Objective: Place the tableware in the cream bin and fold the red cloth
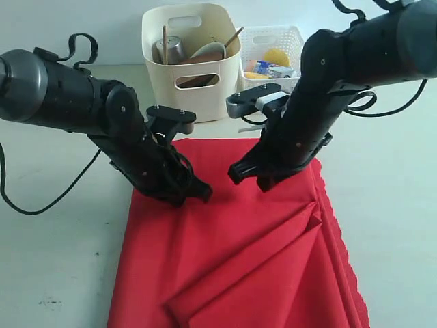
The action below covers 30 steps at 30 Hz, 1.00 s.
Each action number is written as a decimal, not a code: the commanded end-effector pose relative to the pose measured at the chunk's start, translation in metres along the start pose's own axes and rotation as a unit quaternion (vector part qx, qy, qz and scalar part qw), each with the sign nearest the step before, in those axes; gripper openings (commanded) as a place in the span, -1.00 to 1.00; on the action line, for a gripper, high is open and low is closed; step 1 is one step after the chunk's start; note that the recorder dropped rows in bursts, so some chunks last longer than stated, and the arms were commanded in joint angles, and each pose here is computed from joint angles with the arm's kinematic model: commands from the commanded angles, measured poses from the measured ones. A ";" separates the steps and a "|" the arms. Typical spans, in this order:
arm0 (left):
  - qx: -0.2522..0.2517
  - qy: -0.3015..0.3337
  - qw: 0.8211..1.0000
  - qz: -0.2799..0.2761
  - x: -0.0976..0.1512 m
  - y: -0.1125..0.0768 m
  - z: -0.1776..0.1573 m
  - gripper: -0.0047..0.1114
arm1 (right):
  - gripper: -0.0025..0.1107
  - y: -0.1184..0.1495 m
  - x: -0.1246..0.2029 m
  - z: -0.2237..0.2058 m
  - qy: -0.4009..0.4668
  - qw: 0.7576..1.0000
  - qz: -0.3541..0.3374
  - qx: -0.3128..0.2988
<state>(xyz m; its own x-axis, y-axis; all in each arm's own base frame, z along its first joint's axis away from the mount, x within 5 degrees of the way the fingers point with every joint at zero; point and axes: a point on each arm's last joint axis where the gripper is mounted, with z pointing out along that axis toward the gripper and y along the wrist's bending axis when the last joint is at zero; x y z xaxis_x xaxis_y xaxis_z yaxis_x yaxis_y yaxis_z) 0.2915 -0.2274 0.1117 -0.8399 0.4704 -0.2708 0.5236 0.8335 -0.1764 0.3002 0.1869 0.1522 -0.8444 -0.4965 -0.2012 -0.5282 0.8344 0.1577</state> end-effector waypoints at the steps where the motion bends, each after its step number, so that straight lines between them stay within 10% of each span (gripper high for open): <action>1: -0.001 0.017 1.000 -0.003 0.005 0.001 0.012 -0.92 | -0.96 0.020 0.008 -0.008 0.009 0.999 -0.020 -0.025; 17: -0.001 0.017 1.000 -0.003 0.005 0.001 0.012 -0.92 | -0.96 0.035 0.074 0.005 0.129 0.990 -0.044 0.038; 24: -0.001 0.017 1.000 -0.003 0.005 0.001 0.012 -0.92 | -0.96 0.030 0.077 -0.064 -0.021 0.994 -0.012 0.104; 30: -0.001 0.016 1.000 -0.003 0.004 0.001 0.012 -0.92 | -0.96 0.046 0.059 -0.057 -0.102 0.995 -0.005 0.009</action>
<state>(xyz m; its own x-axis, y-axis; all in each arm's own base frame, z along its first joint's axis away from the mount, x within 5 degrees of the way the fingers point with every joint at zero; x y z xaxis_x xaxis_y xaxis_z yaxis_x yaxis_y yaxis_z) 0.2927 -0.2285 0.1116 -0.8423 0.4618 -0.2780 0.5180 0.8361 -0.1807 0.2187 0.1704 0.2171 -0.7890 -0.4626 -0.4043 -0.5237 0.8505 0.0488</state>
